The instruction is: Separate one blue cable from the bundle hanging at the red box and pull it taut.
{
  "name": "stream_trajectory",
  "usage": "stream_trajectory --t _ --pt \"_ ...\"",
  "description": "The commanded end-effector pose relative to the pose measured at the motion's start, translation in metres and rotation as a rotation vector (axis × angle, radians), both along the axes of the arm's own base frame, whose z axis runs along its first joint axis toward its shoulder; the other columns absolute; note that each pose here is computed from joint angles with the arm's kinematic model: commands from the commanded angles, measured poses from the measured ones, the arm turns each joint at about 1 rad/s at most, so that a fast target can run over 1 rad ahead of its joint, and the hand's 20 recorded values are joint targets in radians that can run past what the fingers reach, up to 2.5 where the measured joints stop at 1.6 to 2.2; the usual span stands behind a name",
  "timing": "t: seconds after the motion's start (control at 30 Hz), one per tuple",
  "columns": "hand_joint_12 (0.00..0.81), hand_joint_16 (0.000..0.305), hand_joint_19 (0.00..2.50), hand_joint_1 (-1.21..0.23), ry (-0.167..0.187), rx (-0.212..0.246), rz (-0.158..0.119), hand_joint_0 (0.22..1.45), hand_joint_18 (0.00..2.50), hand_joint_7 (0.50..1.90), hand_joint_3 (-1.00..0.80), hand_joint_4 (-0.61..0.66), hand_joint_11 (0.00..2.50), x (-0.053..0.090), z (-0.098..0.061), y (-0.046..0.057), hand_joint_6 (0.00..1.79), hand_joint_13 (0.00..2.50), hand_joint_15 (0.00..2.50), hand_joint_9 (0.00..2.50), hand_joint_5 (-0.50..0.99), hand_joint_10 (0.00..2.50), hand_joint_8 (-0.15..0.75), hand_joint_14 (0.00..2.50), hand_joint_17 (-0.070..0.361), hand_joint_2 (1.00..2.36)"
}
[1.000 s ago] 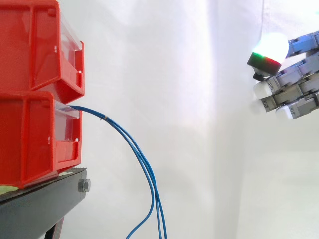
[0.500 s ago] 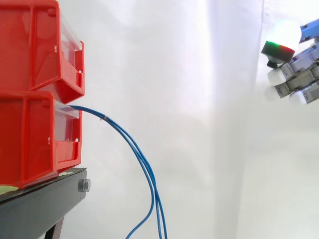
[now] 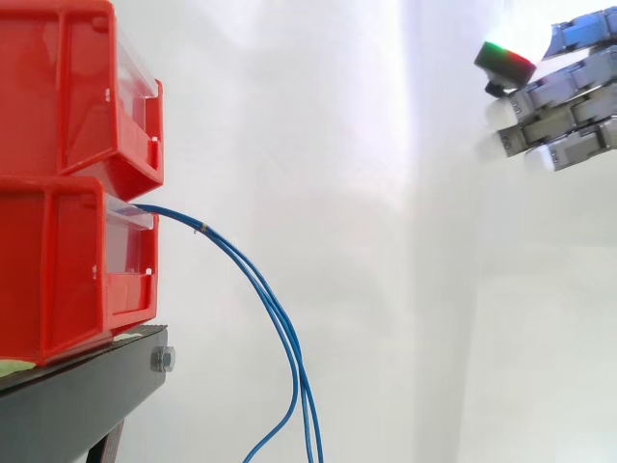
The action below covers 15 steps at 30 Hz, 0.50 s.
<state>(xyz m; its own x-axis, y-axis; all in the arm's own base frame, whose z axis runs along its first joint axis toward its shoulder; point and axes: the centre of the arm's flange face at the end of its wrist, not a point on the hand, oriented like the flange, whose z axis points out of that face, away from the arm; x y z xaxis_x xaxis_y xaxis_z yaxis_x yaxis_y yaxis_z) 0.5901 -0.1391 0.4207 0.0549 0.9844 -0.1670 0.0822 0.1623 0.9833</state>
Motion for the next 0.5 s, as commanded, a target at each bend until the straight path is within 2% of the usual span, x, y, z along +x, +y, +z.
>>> stream_trajectory --t 0.0,0.23,0.47 --pt "0.329 0.044 0.21 -0.57 0.006 0.001 -0.014 0.56 0.16 0.78 -0.50 0.22 0.08 0.004 -0.008 -0.003 0.50 0.05 0.00 0.30 -0.23 0.00 0.290 0.00 0.099 1.00" --pt "0.331 0.044 0.21 -0.57 0.019 0.002 -0.024 0.56 0.16 0.78 -0.50 0.22 0.09 0.008 -0.017 -0.004 0.50 0.06 0.00 0.30 -0.23 0.00 0.290 0.00 0.100 1.00" --pt "0.332 0.044 0.21 -0.57 0.008 0.004 -0.034 0.56 0.16 0.78 -0.50 0.22 0.08 0.010 -0.018 -0.005 0.50 0.06 0.00 0.30 -0.23 0.00 0.290 0.00 0.100 1.00"
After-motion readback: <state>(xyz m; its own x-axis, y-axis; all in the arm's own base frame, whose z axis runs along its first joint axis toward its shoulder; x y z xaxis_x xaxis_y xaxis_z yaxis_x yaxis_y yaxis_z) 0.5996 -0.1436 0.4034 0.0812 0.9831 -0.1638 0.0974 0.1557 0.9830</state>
